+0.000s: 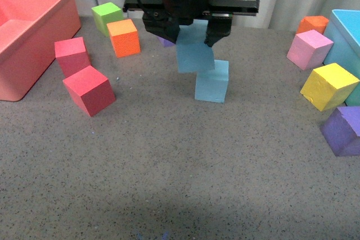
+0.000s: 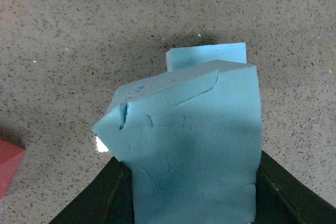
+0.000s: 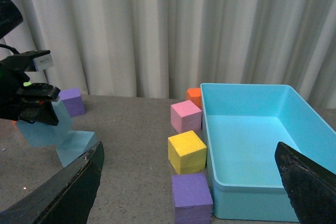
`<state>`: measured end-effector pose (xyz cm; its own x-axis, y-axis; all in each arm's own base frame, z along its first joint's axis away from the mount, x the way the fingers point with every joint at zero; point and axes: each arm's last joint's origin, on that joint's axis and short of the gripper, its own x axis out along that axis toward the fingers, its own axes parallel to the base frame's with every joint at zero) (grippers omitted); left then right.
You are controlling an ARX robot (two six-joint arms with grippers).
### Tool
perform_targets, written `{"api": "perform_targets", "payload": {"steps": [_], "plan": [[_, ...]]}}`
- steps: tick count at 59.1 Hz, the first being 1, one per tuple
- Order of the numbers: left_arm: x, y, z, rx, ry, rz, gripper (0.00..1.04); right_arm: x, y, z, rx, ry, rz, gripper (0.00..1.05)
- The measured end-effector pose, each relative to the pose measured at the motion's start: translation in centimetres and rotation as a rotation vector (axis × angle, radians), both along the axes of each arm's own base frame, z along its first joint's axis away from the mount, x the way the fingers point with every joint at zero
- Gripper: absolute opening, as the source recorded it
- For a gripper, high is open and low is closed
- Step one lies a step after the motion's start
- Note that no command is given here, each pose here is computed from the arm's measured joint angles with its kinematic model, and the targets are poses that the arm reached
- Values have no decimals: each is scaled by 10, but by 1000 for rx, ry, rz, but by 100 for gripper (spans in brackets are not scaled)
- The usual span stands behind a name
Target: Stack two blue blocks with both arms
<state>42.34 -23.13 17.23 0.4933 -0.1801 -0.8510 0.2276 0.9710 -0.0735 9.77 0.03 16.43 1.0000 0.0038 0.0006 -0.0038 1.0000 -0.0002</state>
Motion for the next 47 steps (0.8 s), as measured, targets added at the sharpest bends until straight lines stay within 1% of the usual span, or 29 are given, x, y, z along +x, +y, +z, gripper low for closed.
{"api": "perform_targets", "payload": {"steps": [13, 37, 47], "plan": [[6, -16, -8, 26, 24, -12, 45, 0, 0, 0, 0, 0, 0, 95], [17, -30, -9, 19, 28, -31, 45, 0, 0, 0, 0, 0, 0, 95], [16, -42, -15, 22, 34, -53, 44, 0, 0, 0, 0, 0, 0, 95]]}}
